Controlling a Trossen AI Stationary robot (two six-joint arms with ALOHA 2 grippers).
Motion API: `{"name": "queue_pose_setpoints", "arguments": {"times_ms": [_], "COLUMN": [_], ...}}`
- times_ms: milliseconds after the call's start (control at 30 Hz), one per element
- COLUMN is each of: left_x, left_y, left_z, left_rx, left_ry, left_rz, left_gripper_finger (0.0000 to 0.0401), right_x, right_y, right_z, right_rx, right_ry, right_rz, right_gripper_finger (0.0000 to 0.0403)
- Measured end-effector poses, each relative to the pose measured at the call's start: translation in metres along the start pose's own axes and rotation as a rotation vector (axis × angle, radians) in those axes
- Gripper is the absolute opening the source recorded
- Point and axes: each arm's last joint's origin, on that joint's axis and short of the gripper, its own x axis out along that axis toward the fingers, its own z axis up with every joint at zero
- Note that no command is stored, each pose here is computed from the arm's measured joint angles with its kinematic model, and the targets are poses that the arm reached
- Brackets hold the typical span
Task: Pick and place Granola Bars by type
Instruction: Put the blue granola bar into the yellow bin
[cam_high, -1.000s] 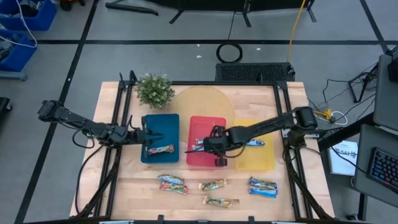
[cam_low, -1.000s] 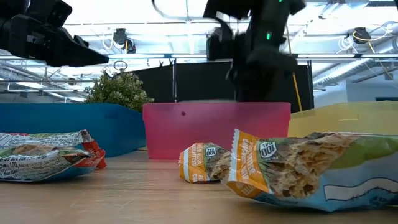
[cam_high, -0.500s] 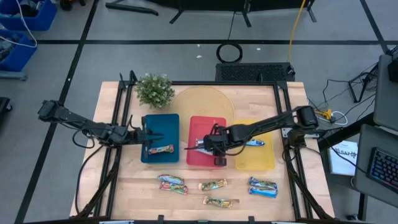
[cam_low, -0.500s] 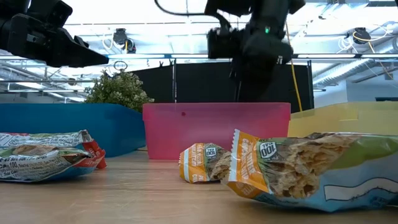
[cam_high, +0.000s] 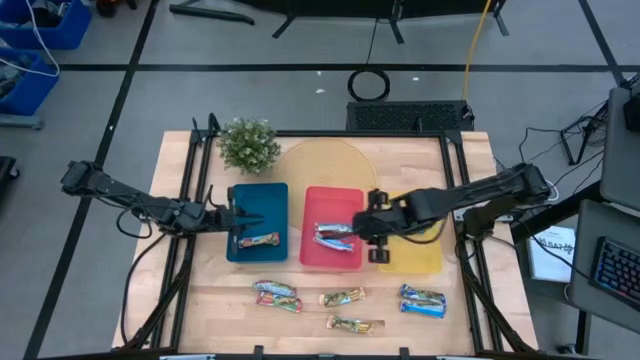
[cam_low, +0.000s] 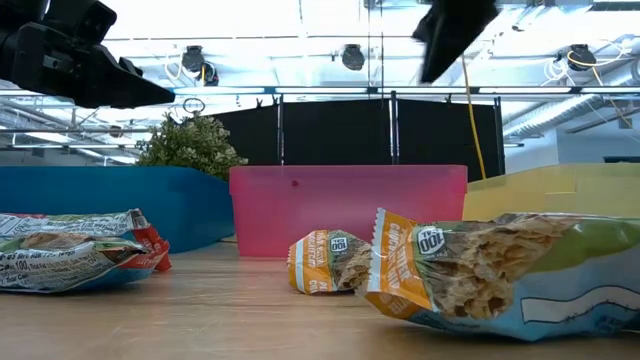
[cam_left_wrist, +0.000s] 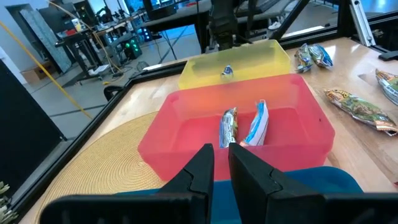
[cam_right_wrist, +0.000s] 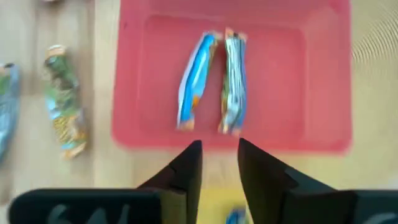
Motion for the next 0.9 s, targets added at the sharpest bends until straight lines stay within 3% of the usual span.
{"name": "queue_pose_setpoints", "arguments": {"times_ms": [100,267,500,667,900], "left_x": [0.000,0.000,0.000,0.000,0.000], "left_y": [0.000,0.000,0.000,0.000,0.000], "left_z": [0.000,0.000,0.000,0.000,0.000], "left_rx": [-0.001,-0.013,-0.038,-0.049,-0.037], "left_ry": [0.000,0.001,0.000,0.001,0.001], "left_rz": [0.000,0.000,0.000,0.000,0.000], "left_gripper_finger": [0.0058,0.0058,0.0058,0.0058,0.0058], "right_x": [-0.016,-0.016,-0.008,0.004,0.031], "right_y": [0.024,0.076,0.140,0.175,0.203], "right_z": [-0.011,-0.031,-0.061,-0.082,-0.108], "right_rx": [-0.001,0.031,0.150,0.234,0.233], "right_ry": [0.083,0.146,0.194,0.309,0.391], "right_rz": [-0.046,-0.015,0.023,0.071,-0.039], "right_gripper_finger": [0.0076,0.0083,0.0157,0.0207,0.0220]}}
